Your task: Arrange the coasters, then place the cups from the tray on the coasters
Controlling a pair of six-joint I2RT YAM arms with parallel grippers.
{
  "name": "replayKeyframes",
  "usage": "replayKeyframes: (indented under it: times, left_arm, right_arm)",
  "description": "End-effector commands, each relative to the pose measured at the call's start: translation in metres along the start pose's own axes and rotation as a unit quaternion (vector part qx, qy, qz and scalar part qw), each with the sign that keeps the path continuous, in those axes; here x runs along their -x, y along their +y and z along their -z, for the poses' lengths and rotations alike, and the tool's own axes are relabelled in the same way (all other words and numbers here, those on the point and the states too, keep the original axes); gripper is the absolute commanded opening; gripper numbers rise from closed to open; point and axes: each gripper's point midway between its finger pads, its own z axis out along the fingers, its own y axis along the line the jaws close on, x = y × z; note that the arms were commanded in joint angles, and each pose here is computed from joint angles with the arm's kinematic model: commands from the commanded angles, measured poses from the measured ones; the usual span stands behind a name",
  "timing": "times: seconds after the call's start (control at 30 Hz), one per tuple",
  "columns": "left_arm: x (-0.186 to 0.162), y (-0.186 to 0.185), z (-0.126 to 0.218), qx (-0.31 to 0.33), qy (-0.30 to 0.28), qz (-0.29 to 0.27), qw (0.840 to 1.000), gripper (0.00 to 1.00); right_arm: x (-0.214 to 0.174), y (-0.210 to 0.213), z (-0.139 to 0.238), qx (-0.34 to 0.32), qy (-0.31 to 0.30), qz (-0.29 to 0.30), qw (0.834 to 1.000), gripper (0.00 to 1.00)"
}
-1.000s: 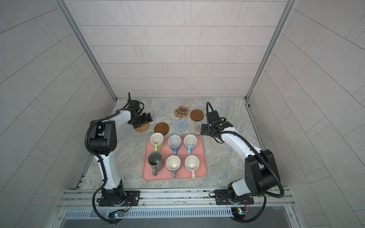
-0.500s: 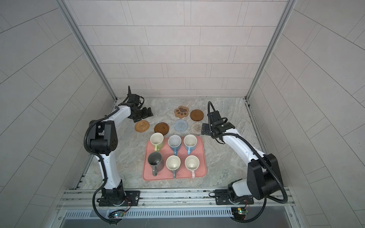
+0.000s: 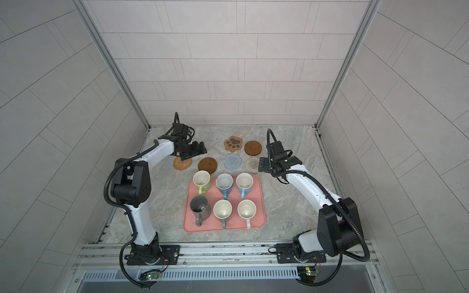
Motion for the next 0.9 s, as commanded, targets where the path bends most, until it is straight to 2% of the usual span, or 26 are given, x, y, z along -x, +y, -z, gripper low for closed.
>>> replayKeyframes:
  times: [0.0,0.17,0.3,0.57,0.87]
  left_arm:
    - [-0.006,-0.029,-0.006,-0.032,0.006,-0.010,0.999,1.00]
    - [-0.019,-0.060,-0.029,-0.052,0.032,-0.026,0.998,1.00]
    - [-0.024,-0.070,-0.041,-0.056,0.040,-0.030,0.997,1.00]
    - [-0.035,-0.053,-0.060,-0.024,0.059,-0.022,0.998,1.00]
    - [-0.045,-0.022,-0.068,0.040,0.079,-0.048,0.995,1.00]
  right_arm:
    - [0.000,0.000,0.005,-0.002,-0.003,-0.006,1.000,0.99]
    - [-0.002,-0.005,0.009,-0.010,-0.007,-0.005,1.000,0.99]
    - [-0.002,-0.009,0.010,-0.018,-0.009,-0.004,1.000,1.00]
    - [0.001,-0.009,0.010,-0.024,-0.011,-0.005,1.000,1.00]
    - [-0.003,-0.011,0.009,-0.026,-0.006,-0.008,1.000,1.00]
